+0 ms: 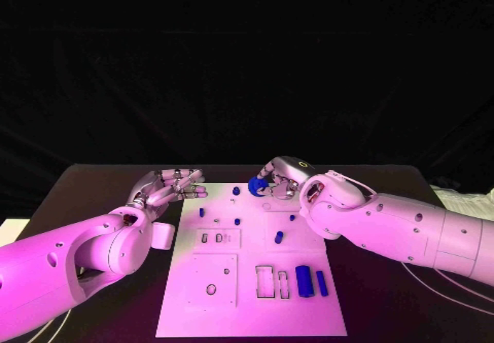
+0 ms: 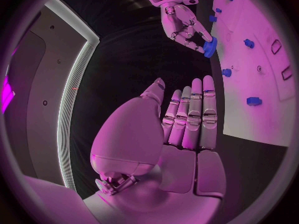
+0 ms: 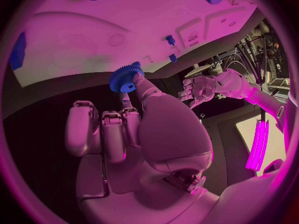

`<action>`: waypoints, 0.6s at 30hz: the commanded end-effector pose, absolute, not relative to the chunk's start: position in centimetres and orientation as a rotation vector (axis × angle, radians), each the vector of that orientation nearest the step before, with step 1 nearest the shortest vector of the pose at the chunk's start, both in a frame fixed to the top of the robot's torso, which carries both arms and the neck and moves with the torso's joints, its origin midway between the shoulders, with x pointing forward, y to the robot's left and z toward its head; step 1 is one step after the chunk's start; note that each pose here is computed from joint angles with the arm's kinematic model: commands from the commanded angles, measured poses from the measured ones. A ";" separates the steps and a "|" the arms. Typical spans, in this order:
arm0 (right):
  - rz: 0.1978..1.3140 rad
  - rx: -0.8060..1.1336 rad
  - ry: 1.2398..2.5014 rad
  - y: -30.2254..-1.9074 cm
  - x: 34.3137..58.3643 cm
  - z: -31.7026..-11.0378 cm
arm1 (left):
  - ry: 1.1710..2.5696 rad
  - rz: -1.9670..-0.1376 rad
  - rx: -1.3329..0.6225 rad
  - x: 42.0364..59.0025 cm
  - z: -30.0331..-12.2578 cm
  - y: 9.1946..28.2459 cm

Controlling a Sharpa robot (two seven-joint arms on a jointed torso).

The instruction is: Assemble the parts on the task board

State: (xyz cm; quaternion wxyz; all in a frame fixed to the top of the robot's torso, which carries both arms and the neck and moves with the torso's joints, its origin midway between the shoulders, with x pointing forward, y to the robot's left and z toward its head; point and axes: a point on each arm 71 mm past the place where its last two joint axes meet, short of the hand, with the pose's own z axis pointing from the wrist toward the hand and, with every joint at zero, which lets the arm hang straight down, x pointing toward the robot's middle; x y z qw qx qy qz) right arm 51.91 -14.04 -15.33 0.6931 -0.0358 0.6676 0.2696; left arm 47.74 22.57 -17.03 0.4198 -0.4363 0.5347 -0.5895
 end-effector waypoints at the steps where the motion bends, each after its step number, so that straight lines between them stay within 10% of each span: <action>1: 0.626 -0.097 1.479 -12.6 51.8 -15.2 | 1.335 -1.512 -1.077 47.7 -16.8 22.2; 18: 0.590 -0.180 1.608 -7.8 52.3 -17.2 | 1.331 -1.517 -1.074 47.7 -16.8 21.9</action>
